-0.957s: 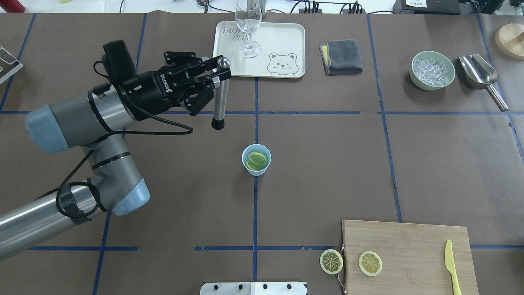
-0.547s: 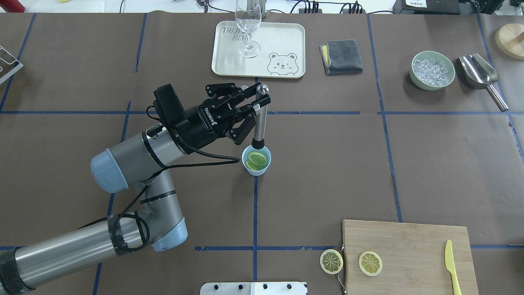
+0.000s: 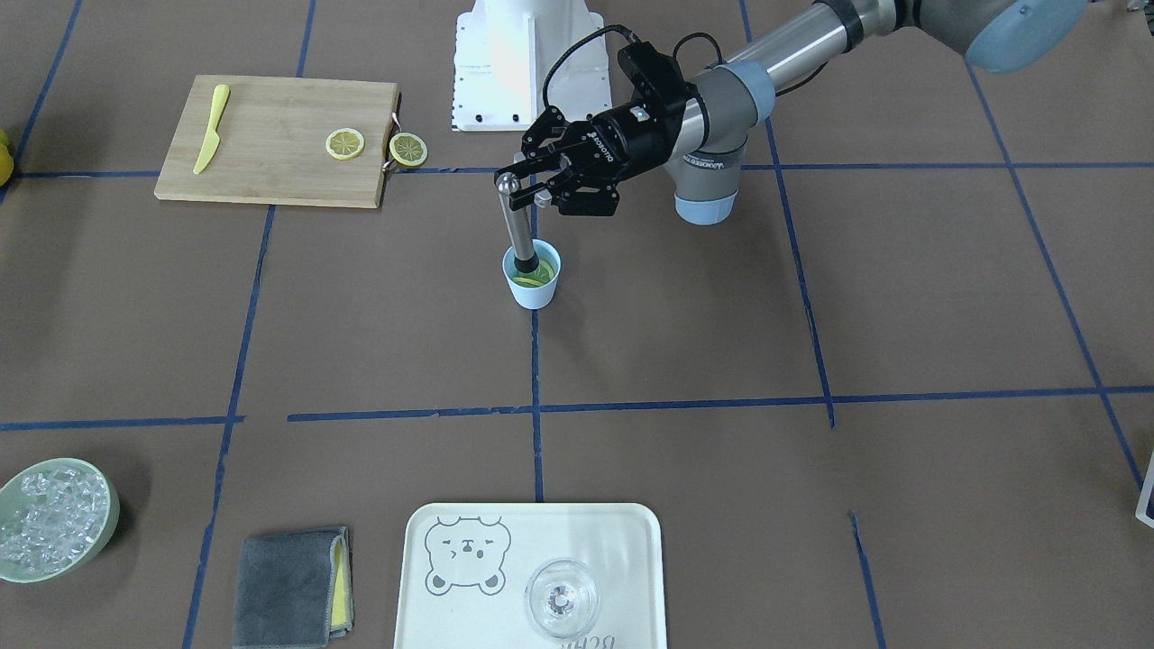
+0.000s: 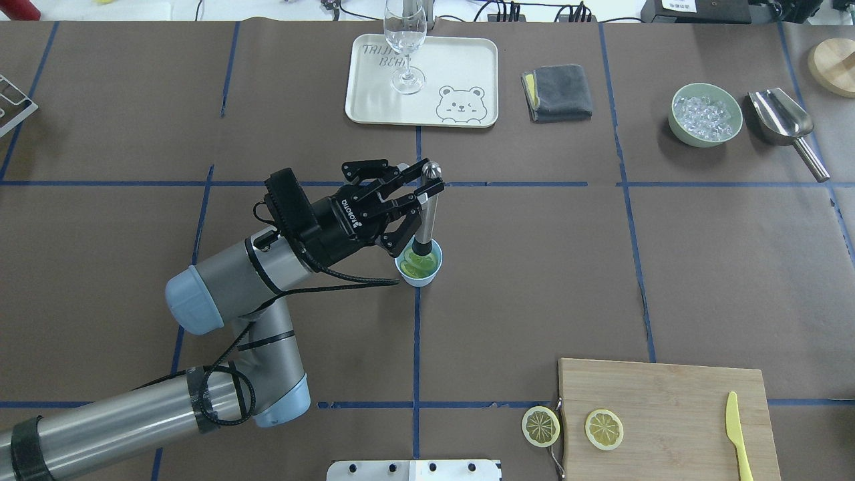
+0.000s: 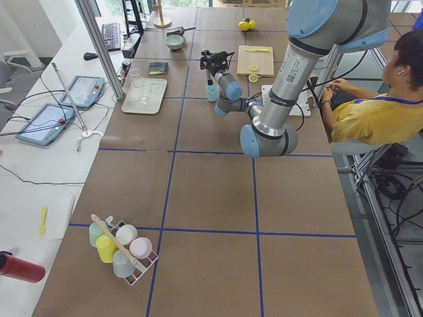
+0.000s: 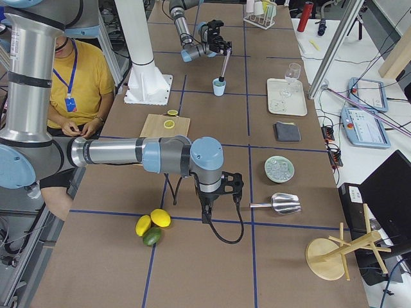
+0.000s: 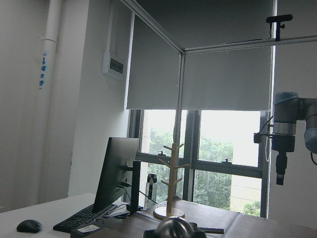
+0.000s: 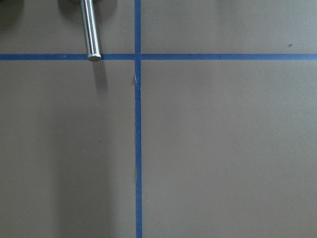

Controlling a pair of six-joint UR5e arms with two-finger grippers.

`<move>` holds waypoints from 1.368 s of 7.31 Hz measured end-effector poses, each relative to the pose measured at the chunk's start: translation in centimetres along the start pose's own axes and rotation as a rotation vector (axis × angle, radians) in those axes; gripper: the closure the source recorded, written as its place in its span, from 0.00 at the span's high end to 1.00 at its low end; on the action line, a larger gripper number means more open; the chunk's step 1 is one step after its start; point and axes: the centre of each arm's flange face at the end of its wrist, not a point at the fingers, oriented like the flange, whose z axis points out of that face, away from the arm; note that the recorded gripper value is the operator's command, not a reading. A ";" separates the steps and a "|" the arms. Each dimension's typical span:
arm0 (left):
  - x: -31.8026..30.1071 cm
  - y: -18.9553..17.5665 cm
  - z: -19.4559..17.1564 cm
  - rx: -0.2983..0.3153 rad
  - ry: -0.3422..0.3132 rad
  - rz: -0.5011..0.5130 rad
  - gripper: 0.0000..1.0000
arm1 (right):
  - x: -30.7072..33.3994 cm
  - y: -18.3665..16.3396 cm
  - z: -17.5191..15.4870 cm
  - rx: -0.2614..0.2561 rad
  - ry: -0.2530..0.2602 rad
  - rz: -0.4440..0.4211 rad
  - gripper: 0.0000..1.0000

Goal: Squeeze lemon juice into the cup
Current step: 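Press the steel rod down into the cup onto the lemon slice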

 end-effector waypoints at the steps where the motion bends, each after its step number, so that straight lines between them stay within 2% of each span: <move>1: 0.2 0.7 -0.2 -0.008 0.002 0.001 0.00 | 0.0 0.0 0.0 -0.001 -0.001 0.001 1.00; 3: 0.2 4.1 -1.7 -0.020 -0.014 0.003 0.00 | 0.1 0.1 0.1 -0.002 0.000 0.000 1.00; 5: 1.1 5.9 -2.4 -0.017 -0.022 0.021 0.00 | 0.0 0.1 0.0 -0.001 0.001 0.000 1.00; 7: 1.3 4.6 -1.7 0.012 -0.020 0.027 0.00 | 0.0 0.1 0.0 -0.001 0.002 -0.001 1.00; 9: -0.5 1.3 -0.6 0.050 -0.023 0.051 0.00 | 0.0 0.1 0.0 -0.001 0.002 -0.001 1.00; 10: -1.5 -0.7 0.3 0.041 -0.029 0.070 0.00 | 0.1 0.0 0.1 -0.001 0.002 -0.001 1.00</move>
